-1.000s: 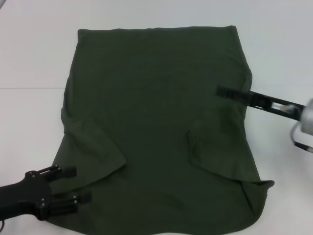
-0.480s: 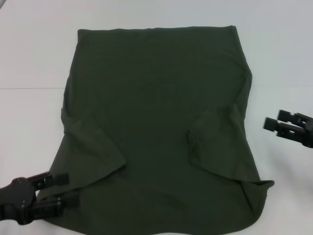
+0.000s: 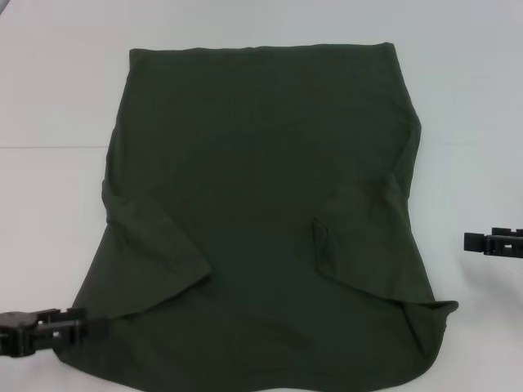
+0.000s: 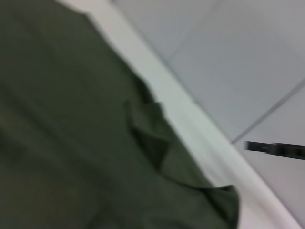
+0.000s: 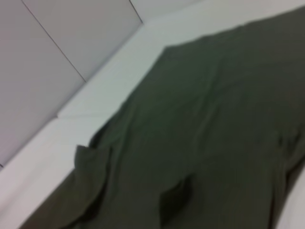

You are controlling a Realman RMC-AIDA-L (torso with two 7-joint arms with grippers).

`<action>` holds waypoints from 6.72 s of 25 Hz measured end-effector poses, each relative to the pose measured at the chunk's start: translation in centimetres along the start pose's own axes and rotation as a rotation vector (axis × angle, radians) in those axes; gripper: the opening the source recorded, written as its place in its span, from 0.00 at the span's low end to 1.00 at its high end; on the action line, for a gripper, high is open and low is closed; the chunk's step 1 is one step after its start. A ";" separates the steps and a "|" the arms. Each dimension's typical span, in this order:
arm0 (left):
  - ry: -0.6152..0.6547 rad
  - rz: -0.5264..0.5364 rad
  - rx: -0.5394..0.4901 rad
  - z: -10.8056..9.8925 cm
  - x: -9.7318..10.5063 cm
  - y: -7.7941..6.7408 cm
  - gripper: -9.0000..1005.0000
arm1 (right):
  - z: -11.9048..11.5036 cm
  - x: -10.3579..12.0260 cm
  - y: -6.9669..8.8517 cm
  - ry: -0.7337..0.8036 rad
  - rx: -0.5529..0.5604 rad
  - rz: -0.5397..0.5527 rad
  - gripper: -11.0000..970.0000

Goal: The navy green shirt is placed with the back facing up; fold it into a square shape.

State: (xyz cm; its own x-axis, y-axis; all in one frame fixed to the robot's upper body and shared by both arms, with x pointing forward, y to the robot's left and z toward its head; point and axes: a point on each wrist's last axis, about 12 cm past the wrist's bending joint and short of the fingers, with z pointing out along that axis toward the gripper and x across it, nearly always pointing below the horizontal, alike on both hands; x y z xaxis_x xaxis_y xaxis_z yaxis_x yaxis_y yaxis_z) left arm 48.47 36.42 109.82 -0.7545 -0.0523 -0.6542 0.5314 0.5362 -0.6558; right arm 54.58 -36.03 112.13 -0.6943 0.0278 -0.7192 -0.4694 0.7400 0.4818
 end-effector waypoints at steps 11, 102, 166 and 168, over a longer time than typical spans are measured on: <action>0.037 0.074 0.012 0.1 -0.5 -0.1 0.87 | 1.3 -3.1 0.6 0.387 0.192 0.199 0.94; 0.010 -0.565 -0.196 -1.9 -2.5 1.9 0.82 | 6.2 -3.5 2.3 0.506 0.197 0.083 0.10; 0.264 -0.484 -0.480 3.6 -4.9 3.5 0.78 | 6.5 -3.6 2.5 0.495 0.182 0.070 0.10; 0.262 -0.482 -0.482 3.5 -4.9 3.5 0.78 | 6.5 -3.7 2.5 0.495 0.182 0.069 0.10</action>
State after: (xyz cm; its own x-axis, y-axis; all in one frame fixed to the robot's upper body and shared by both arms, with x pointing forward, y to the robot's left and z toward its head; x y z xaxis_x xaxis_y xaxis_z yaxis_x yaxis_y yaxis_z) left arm 55.39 35.54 109.44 -0.9614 -0.2051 -0.1834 -0.0660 0.8188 -0.5702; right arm 59.53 -29.91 112.67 -0.9154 -0.2070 -0.3453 -0.3415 0.8534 0.3937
